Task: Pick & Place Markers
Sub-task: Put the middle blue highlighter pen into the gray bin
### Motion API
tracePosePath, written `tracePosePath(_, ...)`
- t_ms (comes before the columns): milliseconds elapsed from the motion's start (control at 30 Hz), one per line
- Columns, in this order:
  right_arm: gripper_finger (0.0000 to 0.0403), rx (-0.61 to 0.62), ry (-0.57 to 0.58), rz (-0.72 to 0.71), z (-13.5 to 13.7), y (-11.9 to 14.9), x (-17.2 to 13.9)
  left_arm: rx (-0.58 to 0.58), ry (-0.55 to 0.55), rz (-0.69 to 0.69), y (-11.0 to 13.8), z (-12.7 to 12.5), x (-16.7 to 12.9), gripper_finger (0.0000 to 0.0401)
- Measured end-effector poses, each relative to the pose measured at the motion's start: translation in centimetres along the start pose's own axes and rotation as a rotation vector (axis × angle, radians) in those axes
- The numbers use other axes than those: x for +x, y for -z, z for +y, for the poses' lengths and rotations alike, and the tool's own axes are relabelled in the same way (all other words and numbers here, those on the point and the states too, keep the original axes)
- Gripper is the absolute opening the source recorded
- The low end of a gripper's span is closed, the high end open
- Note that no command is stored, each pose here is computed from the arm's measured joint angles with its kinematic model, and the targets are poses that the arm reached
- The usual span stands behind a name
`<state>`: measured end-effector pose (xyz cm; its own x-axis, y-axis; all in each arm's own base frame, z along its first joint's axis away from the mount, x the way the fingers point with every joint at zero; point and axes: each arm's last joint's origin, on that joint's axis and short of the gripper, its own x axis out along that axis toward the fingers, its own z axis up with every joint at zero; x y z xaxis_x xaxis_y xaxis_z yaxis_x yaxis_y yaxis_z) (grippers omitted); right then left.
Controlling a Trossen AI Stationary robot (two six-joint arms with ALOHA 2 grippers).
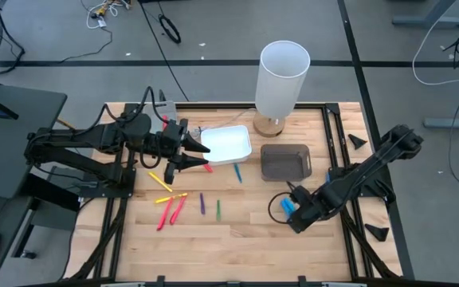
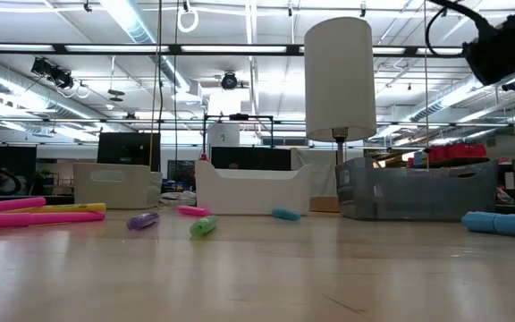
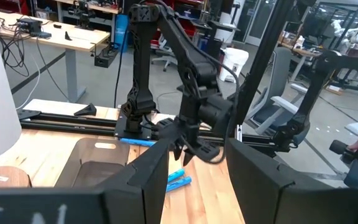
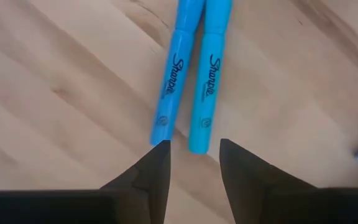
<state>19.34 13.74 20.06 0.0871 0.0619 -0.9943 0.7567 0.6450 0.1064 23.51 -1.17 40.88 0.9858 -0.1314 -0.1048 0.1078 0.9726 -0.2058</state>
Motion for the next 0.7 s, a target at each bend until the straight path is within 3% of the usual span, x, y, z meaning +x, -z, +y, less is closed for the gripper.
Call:
tracePosePath(533, 0.0139, -0.065, 0.189, 0.004, 1.8, 0.1, 6.2, -0.005, 0.000, 0.001, 0.0, 0.0, 0.0, 0.0165)
tracePosePath(700, 0.0139, -0.063, 0.182, 0.001, 2.1, 0.1, 6.7, -0.027, 0.000, 0.002, 0.0, 0.0, 0.0, 0.0165)
